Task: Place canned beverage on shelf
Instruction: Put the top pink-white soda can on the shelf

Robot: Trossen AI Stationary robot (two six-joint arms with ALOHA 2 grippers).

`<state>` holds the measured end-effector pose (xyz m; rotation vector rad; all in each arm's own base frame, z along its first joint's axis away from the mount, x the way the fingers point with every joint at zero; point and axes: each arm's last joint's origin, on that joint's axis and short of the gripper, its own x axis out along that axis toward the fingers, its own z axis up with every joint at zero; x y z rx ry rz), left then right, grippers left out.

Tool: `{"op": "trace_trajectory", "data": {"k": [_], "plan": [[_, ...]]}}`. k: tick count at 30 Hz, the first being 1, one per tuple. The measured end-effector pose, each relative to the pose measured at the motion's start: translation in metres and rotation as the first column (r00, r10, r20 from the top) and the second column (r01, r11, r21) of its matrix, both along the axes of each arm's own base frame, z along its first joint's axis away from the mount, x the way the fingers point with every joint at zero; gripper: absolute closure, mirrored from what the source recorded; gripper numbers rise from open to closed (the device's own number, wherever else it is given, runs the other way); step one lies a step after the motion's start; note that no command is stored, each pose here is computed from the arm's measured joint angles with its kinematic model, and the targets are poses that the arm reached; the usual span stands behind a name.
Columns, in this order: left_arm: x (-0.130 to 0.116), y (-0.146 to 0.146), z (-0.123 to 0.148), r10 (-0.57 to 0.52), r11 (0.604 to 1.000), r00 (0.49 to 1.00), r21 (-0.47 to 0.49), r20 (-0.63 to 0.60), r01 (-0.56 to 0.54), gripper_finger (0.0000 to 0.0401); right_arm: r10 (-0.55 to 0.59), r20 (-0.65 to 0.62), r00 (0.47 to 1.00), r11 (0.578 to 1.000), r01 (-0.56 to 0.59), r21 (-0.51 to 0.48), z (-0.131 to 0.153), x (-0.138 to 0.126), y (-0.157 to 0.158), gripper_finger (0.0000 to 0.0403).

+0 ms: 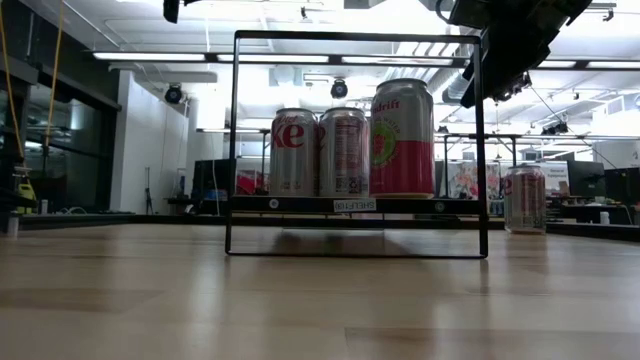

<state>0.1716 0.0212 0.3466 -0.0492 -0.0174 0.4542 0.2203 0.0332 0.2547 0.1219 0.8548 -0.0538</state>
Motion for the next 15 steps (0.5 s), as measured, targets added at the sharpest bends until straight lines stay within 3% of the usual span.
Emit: {"op": "trace_trajectory", "data": {"k": [15], "plan": [[0.0000, 0.0001, 0.0000, 0.000, 1.000, 1.000, 0.000, 0.000, 0.000, 0.0401, -0.021, 0.001, 1.000, 1.000, 0.021, 0.018, 0.0001, 0.0001, 0.0000, 0.0401]]}}
